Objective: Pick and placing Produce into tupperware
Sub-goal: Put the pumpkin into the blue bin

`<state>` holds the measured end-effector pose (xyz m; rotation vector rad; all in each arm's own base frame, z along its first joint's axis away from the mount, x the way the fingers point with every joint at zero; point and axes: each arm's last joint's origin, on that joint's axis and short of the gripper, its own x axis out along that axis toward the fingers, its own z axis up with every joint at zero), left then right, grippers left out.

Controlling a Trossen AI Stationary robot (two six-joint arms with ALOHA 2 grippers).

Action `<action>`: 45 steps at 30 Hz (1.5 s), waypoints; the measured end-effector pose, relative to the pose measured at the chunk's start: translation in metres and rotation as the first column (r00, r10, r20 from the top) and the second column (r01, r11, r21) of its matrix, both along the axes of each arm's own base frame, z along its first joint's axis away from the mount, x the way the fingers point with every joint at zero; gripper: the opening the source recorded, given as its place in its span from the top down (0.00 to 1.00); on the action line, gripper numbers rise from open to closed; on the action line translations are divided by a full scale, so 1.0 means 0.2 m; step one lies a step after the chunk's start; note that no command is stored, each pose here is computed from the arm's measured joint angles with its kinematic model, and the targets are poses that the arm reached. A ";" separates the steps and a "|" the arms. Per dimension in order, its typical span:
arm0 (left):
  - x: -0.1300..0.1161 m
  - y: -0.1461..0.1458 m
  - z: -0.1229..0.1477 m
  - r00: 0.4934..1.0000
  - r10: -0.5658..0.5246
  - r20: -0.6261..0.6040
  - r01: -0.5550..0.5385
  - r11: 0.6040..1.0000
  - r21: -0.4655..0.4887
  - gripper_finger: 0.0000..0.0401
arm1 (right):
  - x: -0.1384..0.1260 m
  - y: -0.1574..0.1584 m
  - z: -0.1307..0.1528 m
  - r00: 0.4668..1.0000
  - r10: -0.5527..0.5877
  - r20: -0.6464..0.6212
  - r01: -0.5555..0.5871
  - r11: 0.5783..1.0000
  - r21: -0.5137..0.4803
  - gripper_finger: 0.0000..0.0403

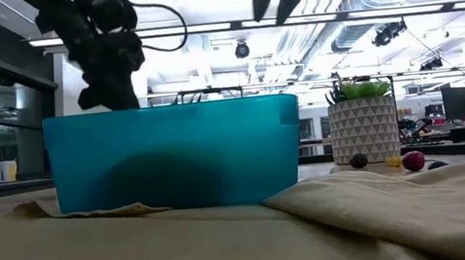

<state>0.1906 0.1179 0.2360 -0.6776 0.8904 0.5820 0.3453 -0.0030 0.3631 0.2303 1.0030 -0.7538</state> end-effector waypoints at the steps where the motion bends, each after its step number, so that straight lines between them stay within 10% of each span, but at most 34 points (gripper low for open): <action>1: 0.00 0.01 0.03 1.000 0.009 -0.008 -0.009 1.000 0.024 0.65 | -0.01 0.00 0.00 1.000 -0.009 -0.011 0.009 1.000 -0.006 0.29; 16: 0.17 0.13 0.47 0.976 0.209 -0.061 -0.209 0.978 0.006 0.46 | -0.14 -0.11 0.02 0.984 0.076 -0.164 -0.094 0.990 -0.108 0.29; 33: 0.36 0.27 0.30 0.843 0.464 -0.271 -0.495 0.867 -0.053 0.54 | -0.68 -0.15 -0.02 0.941 0.311 0.134 -0.313 0.950 -0.007 0.29; 45: 0.43 0.31 0.11 0.748 0.525 -0.405 -0.609 0.787 -0.104 0.51 | -0.75 -0.13 -0.06 0.908 0.396 0.140 -0.400 0.916 0.002 0.29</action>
